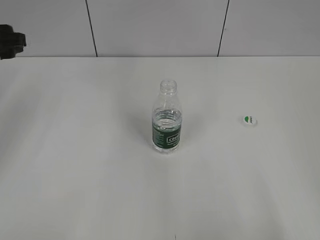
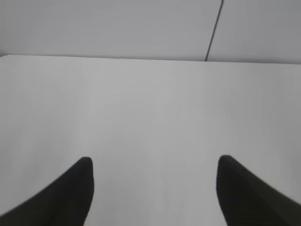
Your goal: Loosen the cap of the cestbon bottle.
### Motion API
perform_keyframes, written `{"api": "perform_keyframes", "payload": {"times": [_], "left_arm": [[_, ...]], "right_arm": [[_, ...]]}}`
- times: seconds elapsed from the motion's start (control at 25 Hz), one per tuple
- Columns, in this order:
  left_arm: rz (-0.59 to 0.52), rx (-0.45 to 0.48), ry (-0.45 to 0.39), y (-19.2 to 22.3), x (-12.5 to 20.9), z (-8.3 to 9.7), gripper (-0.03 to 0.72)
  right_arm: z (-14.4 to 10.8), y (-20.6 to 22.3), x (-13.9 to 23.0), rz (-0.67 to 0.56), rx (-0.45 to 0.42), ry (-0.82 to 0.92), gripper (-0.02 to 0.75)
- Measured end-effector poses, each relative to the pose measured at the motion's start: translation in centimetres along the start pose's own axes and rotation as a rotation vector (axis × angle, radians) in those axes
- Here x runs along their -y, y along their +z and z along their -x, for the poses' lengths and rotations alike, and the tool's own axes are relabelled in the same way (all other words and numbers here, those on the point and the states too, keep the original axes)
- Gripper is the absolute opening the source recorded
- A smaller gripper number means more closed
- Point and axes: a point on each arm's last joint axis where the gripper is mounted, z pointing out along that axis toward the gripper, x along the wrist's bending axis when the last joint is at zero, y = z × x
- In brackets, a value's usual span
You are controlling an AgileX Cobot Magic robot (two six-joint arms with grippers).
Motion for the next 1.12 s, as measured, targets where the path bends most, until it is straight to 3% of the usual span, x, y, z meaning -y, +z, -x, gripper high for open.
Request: {"api": "perform_keyframes", "payload": {"times": [0.16,0.32,0.56,0.72,0.84,1.12], "left_arm": [[-0.061,-0.081,0.043,-2.3,-0.2,-0.3,0.492],[-0.187,-0.102,0.024,-4.7,0.4,-0.6,0.455],[-0.489,-0.01,0.063,-8.3,2.4,-0.1,0.411],[-0.63,0.027,0.058,-10.4,3.3,0.1,0.407],[-0.655,0.037,0.062,-12.1,3.4,-0.1,0.407],[-0.556,0.07,0.074,-17.3,5.3,-0.7,0.407]], "right_arm": [[0.0,0.0,0.0,0.0,0.0,0.0,0.545],[0.0,0.0,0.0,0.0,0.0,0.0,0.545],[0.0,0.0,0.0,0.0,0.0,0.0,0.545],[0.0,0.0,0.0,0.0,0.0,0.0,0.545],[0.0,0.0,0.0,0.0,0.0,0.0,0.545],[0.0,0.0,0.0,0.0,0.0,0.0,0.545]]}}
